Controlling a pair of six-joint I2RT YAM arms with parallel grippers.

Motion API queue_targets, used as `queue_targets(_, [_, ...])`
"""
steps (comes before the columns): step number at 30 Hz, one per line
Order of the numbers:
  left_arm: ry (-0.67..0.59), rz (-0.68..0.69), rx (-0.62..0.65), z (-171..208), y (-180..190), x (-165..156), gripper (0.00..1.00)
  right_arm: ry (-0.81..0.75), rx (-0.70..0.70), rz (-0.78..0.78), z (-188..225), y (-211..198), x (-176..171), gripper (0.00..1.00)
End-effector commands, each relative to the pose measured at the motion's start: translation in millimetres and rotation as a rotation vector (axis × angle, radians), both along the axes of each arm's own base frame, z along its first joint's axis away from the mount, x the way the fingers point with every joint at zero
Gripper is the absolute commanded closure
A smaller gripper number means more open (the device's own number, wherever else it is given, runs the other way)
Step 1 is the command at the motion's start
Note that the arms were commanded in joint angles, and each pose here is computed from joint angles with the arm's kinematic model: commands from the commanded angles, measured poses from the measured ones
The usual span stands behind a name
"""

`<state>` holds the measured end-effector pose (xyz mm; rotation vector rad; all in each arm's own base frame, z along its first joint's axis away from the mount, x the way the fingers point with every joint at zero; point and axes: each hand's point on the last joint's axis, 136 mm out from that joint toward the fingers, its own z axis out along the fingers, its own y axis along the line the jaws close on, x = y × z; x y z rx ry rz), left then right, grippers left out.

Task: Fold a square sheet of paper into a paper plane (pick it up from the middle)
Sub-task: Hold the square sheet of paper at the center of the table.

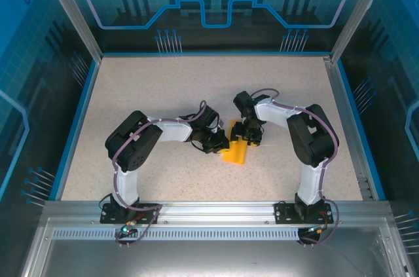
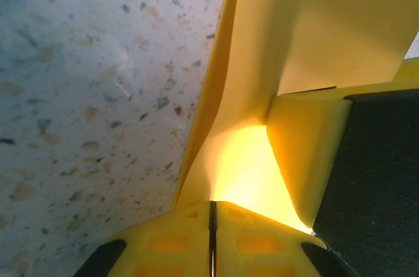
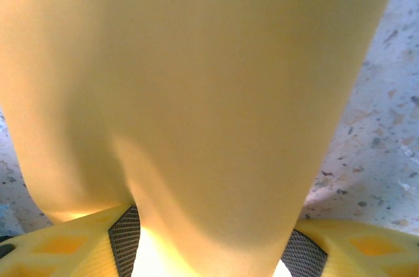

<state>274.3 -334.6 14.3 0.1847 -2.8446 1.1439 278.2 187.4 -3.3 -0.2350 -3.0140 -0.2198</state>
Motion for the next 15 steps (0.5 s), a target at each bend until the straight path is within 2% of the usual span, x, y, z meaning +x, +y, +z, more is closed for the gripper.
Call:
queue_targets(1, [0.0, -0.012, 0.096, -8, 10, -7, 0.9, 0.162, -0.048, 0.044, -90, -3, -46, 0.35])
queue_targets(8, [0.034, -0.034, 0.199, -25, 23, -15, 0.9, 0.142, -0.024, 0.04, -82, 1, -43, 0.35])
queue_targets(11, [0.053, -0.04, 0.229, -32, 29, -20, 0.91, 0.085, 0.024, 0.032, -63, 10, -32, 0.35])
queue_targets(15, [0.081, -0.039, 0.259, -42, 35, -25, 0.91, -0.041, 0.103, -0.035, -17, 11, -10, 0.33])
